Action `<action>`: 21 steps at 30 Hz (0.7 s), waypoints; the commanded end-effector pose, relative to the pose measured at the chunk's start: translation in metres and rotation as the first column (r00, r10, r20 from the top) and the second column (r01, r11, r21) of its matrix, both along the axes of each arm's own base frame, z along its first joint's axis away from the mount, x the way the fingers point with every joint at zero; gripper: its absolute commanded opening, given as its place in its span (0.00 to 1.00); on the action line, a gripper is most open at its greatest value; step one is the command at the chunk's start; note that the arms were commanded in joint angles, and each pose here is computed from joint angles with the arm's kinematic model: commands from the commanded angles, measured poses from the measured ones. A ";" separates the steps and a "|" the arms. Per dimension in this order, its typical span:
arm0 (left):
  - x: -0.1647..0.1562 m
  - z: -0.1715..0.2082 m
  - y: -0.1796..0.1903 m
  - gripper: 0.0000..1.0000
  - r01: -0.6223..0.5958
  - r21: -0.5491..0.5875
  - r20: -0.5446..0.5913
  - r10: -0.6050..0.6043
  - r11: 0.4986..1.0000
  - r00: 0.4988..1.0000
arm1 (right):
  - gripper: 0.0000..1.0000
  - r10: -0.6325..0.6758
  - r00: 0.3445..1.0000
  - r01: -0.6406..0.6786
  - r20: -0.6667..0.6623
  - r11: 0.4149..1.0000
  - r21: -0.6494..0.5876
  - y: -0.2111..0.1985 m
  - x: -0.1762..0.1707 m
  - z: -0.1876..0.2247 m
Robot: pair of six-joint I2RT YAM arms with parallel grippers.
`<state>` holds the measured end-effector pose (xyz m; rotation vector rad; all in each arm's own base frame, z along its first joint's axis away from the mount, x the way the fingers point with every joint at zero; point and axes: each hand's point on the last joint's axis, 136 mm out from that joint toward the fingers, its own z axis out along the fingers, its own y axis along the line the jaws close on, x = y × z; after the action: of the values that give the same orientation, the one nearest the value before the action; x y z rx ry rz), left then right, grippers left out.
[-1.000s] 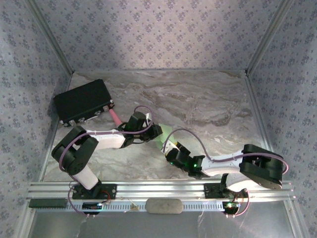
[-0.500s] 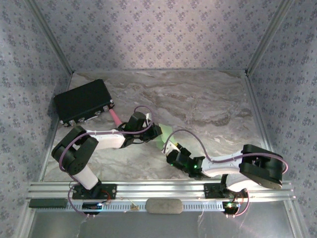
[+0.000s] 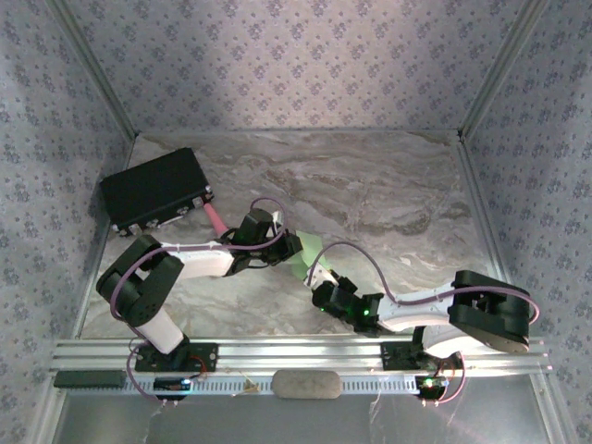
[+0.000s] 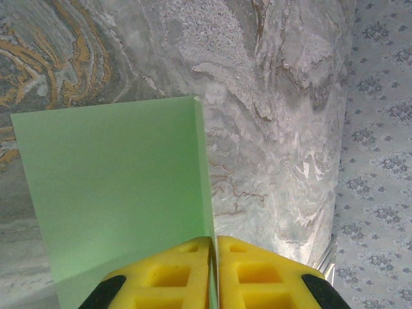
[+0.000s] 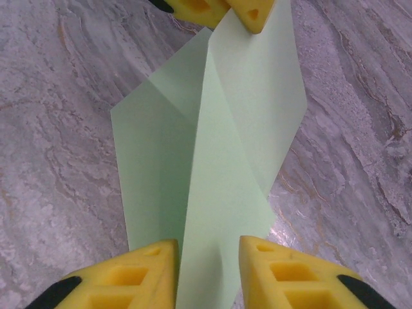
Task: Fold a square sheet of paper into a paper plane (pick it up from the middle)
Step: Fourth fold the wing at the center of the table.
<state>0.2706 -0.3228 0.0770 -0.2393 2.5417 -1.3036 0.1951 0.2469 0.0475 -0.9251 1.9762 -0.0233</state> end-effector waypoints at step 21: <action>0.004 0.015 -0.008 0.10 0.020 -0.018 0.024 -0.020 1.000 1.000 | 0.19 -0.040 0.999 0.040 -0.003 0.999 0.004 -0.006 0.001 -0.004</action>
<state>0.2727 -0.3248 0.0807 -0.2371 2.5369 -1.3075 0.1951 0.2462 0.0458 -0.9075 1.9893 -0.0176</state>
